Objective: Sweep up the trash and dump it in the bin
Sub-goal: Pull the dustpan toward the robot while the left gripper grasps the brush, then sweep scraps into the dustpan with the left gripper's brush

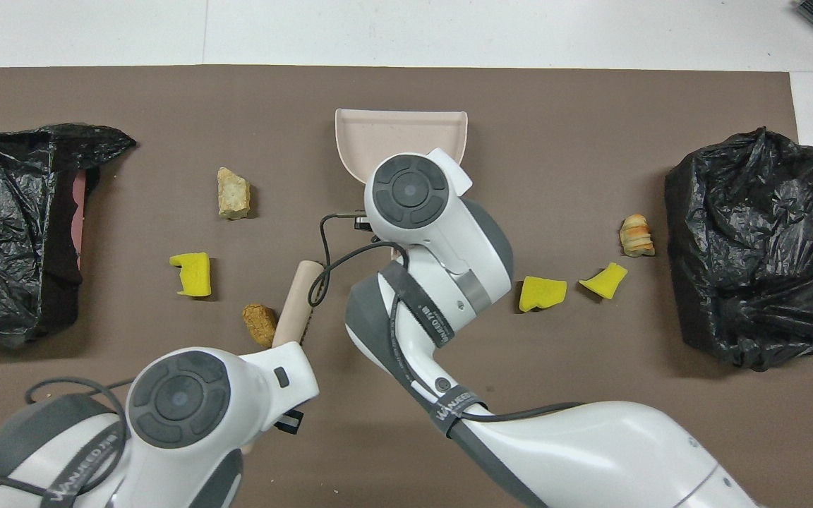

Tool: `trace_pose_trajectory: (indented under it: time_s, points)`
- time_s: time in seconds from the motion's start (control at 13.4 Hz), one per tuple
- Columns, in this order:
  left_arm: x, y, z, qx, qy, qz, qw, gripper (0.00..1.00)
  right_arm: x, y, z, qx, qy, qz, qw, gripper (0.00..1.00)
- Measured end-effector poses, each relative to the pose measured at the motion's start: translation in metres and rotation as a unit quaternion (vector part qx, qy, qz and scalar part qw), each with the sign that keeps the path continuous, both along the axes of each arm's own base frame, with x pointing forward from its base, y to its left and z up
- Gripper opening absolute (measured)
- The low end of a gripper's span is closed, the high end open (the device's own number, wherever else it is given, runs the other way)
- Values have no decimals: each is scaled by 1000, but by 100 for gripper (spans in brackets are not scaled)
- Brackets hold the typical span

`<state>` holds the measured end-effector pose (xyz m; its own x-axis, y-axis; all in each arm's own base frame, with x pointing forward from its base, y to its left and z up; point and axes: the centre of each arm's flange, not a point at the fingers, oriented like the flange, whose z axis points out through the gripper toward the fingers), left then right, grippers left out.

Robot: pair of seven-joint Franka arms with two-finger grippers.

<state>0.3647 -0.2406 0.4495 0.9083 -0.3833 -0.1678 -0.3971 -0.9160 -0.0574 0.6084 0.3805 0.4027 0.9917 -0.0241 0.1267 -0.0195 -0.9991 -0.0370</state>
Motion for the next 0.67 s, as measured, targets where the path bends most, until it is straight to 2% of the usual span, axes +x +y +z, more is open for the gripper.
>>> trace_pose_trajectory:
  time_s: [0.15,0.37,0.45,0.52,0.67]
  points:
    - [35,27,10,4,-13,-4,1000,27,-2,-21,29,18,12,56,998,33]
    - [105,73,23,-1,-25,-15,1000,27,-21,-37,39,1,47,166,985,33]
    - [127,92,24,-4,-28,-25,999,27,-28,-40,36,-9,65,215,974,33]
    - [148,113,24,-3,-35,-38,999,27,-32,-44,32,-17,83,274,958,33]
    - [180,144,19,3,-48,-56,997,27,-33,-57,26,-23,97,369,924,33]
